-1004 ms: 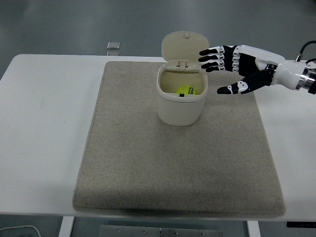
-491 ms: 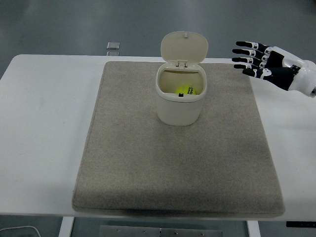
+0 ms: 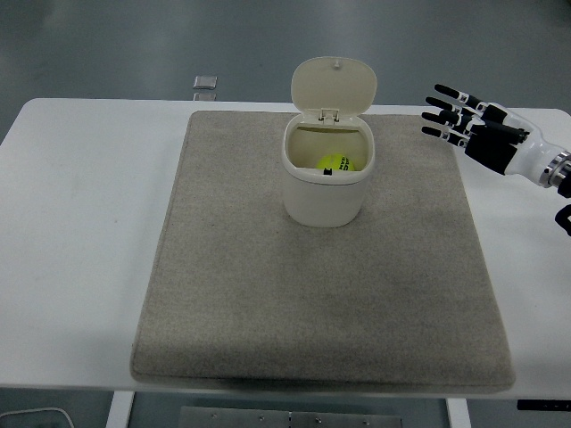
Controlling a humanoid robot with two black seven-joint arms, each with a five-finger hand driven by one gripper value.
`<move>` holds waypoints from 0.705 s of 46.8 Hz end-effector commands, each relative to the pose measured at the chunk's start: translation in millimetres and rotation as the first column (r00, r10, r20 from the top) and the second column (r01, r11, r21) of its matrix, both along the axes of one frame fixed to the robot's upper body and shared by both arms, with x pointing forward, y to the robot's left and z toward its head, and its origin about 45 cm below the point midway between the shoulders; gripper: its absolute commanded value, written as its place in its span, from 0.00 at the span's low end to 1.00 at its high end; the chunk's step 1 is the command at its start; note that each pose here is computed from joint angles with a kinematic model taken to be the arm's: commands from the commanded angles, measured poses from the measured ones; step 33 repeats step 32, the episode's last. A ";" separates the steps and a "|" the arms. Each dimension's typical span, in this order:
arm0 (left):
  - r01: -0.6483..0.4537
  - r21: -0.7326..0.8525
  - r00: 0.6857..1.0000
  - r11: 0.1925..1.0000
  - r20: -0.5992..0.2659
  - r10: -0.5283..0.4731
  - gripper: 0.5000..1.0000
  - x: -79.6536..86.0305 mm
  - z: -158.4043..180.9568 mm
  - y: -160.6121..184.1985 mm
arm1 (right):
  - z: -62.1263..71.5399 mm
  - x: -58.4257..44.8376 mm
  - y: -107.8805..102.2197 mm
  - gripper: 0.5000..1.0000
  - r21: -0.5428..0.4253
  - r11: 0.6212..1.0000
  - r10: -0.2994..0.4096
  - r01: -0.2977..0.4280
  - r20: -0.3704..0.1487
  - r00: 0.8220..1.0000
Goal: Pick up the tennis ball and place it in the box.
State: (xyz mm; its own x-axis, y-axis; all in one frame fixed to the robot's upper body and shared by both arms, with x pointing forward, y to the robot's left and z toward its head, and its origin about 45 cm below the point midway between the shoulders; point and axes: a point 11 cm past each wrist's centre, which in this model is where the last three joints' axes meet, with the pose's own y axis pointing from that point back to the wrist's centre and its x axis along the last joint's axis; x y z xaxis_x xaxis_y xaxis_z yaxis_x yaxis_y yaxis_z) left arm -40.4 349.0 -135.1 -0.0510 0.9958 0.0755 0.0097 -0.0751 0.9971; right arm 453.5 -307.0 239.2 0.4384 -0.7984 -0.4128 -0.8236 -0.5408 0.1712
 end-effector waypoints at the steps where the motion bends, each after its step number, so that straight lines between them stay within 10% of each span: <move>1: 0.000 0.000 1.000 1.000 0.000 0.000 0.98 0.0 0.0 0.0 | -0.4 2.0 -1.5 0.79 0.020 0.999 -0.027 0.027 -0.011 1.000; 33: 0.000 0.000 1.000 1.000 0.000 0.000 0.98 0.0 0.0 0.0 | -6.5 7.5 7.2 0.83 0.076 0.993 -0.092 0.095 -0.038 0.995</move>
